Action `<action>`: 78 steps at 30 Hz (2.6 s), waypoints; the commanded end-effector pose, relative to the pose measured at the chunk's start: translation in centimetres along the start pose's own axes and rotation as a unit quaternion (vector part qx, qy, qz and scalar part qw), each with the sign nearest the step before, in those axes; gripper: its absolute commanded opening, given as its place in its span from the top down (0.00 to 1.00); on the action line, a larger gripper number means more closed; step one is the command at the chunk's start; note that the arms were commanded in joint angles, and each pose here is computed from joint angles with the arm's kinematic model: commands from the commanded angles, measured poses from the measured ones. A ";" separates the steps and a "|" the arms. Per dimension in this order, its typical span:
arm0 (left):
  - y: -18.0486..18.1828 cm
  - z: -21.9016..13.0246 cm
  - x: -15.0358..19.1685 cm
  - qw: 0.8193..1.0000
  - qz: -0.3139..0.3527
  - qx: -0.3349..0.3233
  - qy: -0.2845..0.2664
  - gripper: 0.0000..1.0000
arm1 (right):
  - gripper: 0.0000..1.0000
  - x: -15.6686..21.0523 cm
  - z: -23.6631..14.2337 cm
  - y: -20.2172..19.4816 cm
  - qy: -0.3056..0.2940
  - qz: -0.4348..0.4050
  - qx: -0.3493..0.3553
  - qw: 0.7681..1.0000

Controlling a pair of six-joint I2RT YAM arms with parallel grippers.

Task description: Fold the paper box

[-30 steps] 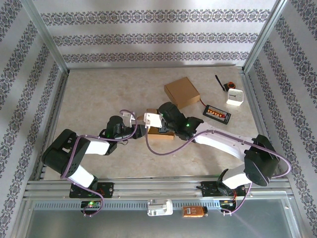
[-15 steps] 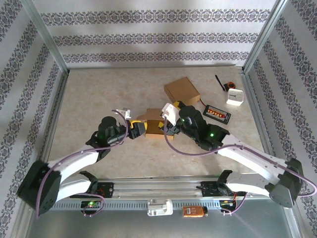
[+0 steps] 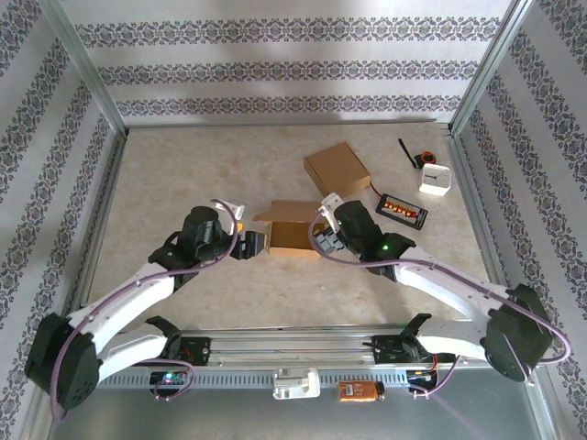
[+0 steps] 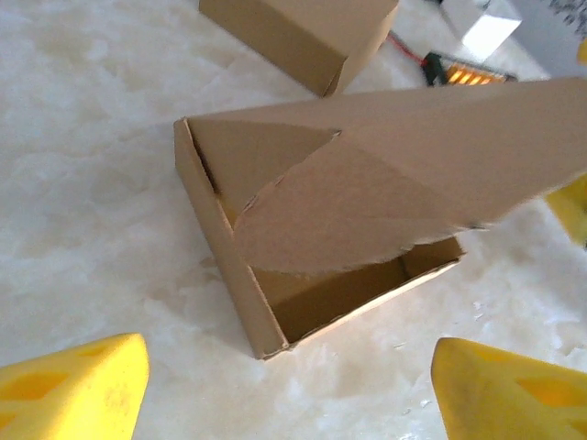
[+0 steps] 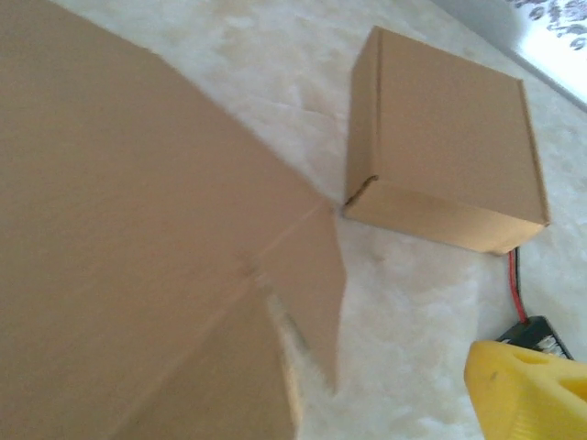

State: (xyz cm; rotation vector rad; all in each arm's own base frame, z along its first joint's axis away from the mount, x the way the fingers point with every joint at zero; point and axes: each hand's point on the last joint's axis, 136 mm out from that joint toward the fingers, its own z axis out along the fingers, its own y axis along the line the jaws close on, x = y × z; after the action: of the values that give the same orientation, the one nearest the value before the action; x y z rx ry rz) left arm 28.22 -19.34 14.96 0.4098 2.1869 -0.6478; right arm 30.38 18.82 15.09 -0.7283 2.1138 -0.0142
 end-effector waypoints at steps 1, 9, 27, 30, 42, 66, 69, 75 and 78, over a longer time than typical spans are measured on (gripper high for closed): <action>-0.4 1.4 0.5 0.998 0.048 0.010 0.029 0.12 | 0.22 -1.1 1.7 -1.7 -0.020 0.012 0.031 0.999; 0.1 5.5 -1.2 0.998 0.059 0.013 0.028 0.07 | 0.56 -1.3 3.7 -1.3 -0.010 0.044 0.017 0.999; -0.2 9.7 -2.2 0.997 0.050 0.042 0.033 0.18 | 0.87 -3.6 2.9 0.4 0.019 0.089 -0.073 0.993; -0.2 9.9 -2.2 0.997 0.055 0.042 0.036 0.18 | 0.87 -4.1 2.5 0.5 0.034 0.121 -0.093 0.988; 1.1 9.6 -2.0 0.996 0.075 0.002 0.039 0.14 | 0.84 -5.3 1.9 -1.0 0.098 0.252 -0.138 0.953; 1.0 10.2 -0.1 0.997 0.061 0.024 0.037 0.22 | 0.85 1.5 3.6 0.2 0.100 0.160 -0.047 0.981; 0.5 10.3 -0.5 0.997 0.056 0.035 0.030 0.22 | 0.85 1.0 3.5 0.7 0.092 0.172 -0.057 0.979; -0.5 9.2 -1.1 0.998 0.028 0.060 0.003 0.09 | 0.84 0.1 3.4 1.6 0.087 0.169 -0.058 0.980; -1.2 8.0 -1.0 0.997 0.020 0.075 -0.008 0.04 | 0.85 -0.4 3.3 1.2 0.084 0.179 -0.050 0.979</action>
State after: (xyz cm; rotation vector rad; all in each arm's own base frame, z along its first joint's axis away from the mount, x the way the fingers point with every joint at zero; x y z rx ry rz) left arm 33.71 -23.92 8.73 0.5337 2.2214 -0.6976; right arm 31.79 20.46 11.54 -0.4540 2.4288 0.2324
